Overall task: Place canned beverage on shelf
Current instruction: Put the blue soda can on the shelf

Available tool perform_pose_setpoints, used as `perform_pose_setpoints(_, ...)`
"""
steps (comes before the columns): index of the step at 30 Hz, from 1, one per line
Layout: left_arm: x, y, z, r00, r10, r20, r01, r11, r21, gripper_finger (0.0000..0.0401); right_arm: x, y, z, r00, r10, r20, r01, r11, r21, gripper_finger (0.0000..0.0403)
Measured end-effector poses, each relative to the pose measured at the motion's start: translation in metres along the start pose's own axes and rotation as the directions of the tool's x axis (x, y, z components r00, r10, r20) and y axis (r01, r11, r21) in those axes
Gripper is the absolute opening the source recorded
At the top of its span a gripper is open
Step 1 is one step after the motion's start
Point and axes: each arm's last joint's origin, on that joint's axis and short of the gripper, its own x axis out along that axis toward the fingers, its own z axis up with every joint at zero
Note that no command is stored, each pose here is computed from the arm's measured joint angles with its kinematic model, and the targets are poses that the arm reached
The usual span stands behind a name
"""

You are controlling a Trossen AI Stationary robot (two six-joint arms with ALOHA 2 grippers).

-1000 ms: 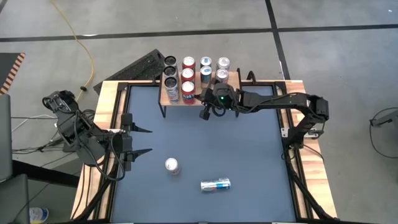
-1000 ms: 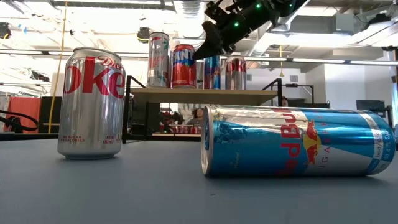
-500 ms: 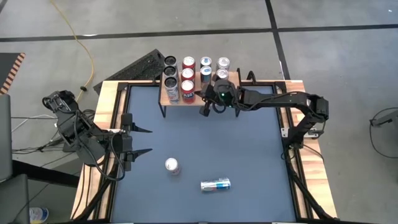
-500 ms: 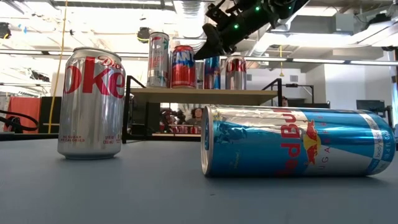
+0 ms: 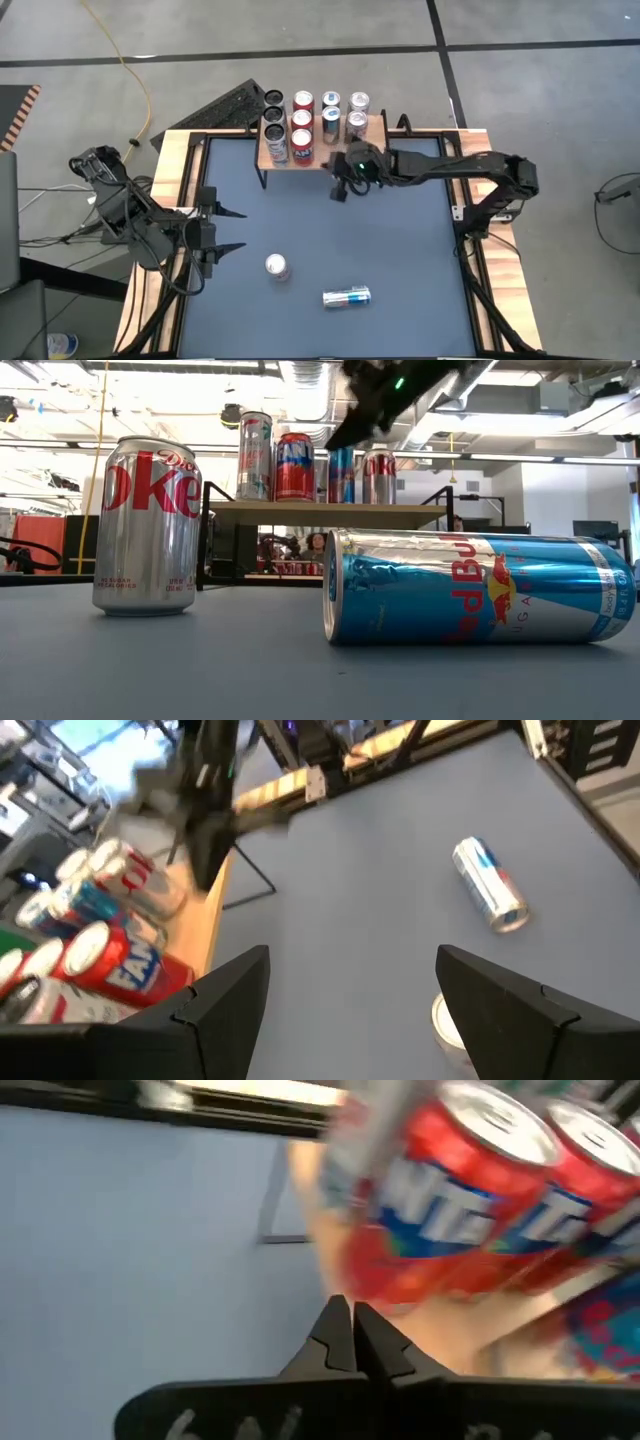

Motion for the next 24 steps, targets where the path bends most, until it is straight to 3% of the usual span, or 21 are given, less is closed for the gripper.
perform_pose_setpoints(7,0.009,-0.009,-0.008,1.0,0.002,-0.005,-0.002,0.999,-0.042,0.0275,-0.071,0.037,-0.003,0.978,0.164,-0.128,-0.163,0.986,0.019,0.0002)
perform_pose_setpoints(11,0.011,-0.012,-0.007,0.999,-0.025,0.021,0.027,0.998,-0.064,0.0275,-0.099,0.056,-0.009,0.957,0.224,-0.184,-0.221,0.974,0.038,0.0029)
perform_pose_setpoints(17,0.014,-0.017,-0.003,0.994,-0.098,0.047,0.102,0.989,-0.106,0.0275,-0.119,0.091,-0.013,0.919,0.341,-0.199,-0.339,0.94,0.048,0.0145)
perform_pose_setpoints(21,0.019,-0.023,-0.001,0.989,-0.137,0.046,0.141,0.984,-0.11,0.0275,-0.112,0.123,-0.01,0.901,0.408,-0.147,-0.409,0.912,0.025,0.024)
perform_pose_setpoints(24,0.023,-0.028,-0.001,0.99,-0.137,0.034,0.14,0.986,-0.094,0.0275,-0.106,0.143,-0.009,0.888,0.445,-0.111,-0.446,0.895,0.017,0.0288)
